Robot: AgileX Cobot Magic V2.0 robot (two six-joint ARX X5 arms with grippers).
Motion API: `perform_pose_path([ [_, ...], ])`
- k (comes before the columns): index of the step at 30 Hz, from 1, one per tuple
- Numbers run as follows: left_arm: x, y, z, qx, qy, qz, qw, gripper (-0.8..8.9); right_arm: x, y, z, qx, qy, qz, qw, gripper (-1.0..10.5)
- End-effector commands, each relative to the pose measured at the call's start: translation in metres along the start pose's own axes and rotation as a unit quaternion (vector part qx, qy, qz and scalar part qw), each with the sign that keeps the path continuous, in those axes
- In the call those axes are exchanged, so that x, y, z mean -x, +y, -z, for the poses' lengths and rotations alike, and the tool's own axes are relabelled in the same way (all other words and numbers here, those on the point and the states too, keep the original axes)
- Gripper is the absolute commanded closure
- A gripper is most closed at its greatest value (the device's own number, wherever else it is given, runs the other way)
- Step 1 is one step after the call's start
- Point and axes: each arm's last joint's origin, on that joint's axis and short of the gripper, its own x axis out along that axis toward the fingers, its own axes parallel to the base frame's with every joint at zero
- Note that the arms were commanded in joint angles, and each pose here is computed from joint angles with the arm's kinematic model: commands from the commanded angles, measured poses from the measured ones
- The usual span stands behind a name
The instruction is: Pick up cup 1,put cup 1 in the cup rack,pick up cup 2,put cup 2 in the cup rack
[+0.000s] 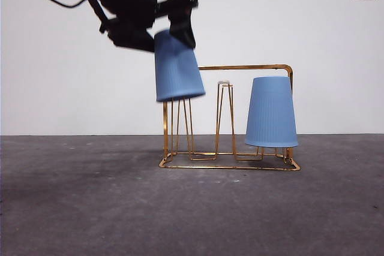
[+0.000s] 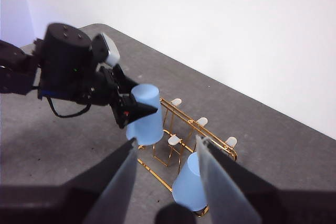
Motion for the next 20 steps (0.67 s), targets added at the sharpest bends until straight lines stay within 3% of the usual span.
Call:
perform_pose_path([
  [1,-0.004,0.001,0.004,-0.005,0.004,-0.004,1.000,8.22,0.000,0.000,0.001,-0.006,0.000,0.000,1.000,7.5],
  [20,-0.039,0.005,0.044,-0.023,0.077,-0.025,0.996,8.22,0.000,0.001,0.003,-0.005,0.013,-0.002,1.000,7.5],
])
